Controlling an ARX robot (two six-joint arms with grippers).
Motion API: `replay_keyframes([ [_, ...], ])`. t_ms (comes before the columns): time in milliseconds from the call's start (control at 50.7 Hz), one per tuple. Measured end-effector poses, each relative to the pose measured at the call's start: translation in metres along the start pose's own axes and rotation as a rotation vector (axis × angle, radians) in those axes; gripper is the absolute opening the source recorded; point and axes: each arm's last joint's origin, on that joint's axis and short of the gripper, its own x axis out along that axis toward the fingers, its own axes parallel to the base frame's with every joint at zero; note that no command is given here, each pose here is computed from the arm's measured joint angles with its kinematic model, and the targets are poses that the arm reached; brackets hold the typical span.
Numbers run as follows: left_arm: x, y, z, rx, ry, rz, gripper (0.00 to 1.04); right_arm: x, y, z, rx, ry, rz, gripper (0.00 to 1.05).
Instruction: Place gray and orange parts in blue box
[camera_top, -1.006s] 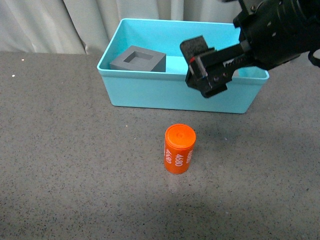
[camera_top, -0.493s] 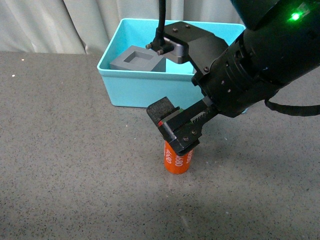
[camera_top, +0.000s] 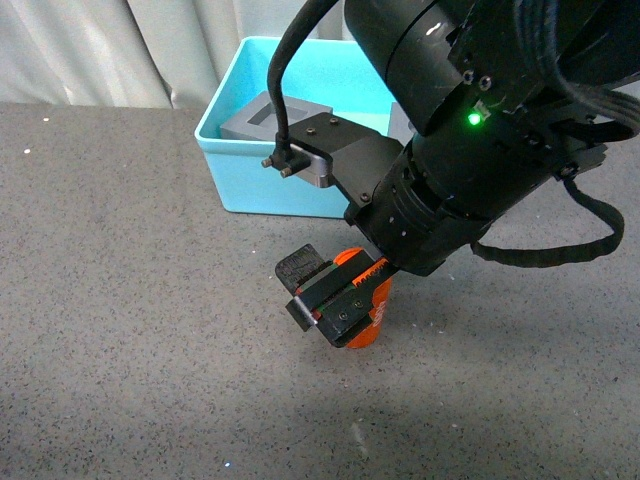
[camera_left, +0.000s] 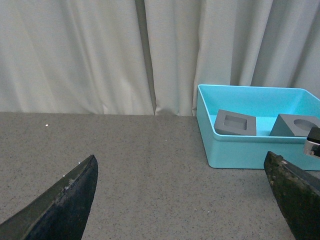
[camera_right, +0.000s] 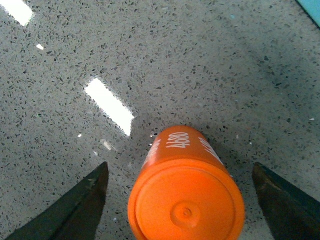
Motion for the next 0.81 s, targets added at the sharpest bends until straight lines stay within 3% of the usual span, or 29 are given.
replay_keyframes([
  [158, 0.0, 0.0, 0.0, 0.0, 0.0, 0.0, 0.98, 0.008, 0.001, 0.0, 0.007, 0.018, -0.008, 0.5],
  [217, 0.0, 0.0, 0.0, 0.0, 0.0, 0.0, 0.98, 0.007, 0.0, 0.001, 0.013, 0.014, -0.013, 0.46],
  [395, 0.0, 0.0, 0.0, 0.0, 0.0, 0.0, 0.98, -0.002, -0.006, 0.002, 0.046, -0.012, -0.009, 0.45],
  [612, 0.0, 0.0, 0.0, 0.0, 0.0, 0.0, 0.98, -0.073, -0.026, 0.013, 0.108, -0.211, -0.053, 0.45],
  [809, 0.0, 0.0, 0.0, 0.0, 0.0, 0.0, 0.98, -0.105, -0.047, 0.015, 0.171, -0.301, -0.11, 0.45],
])
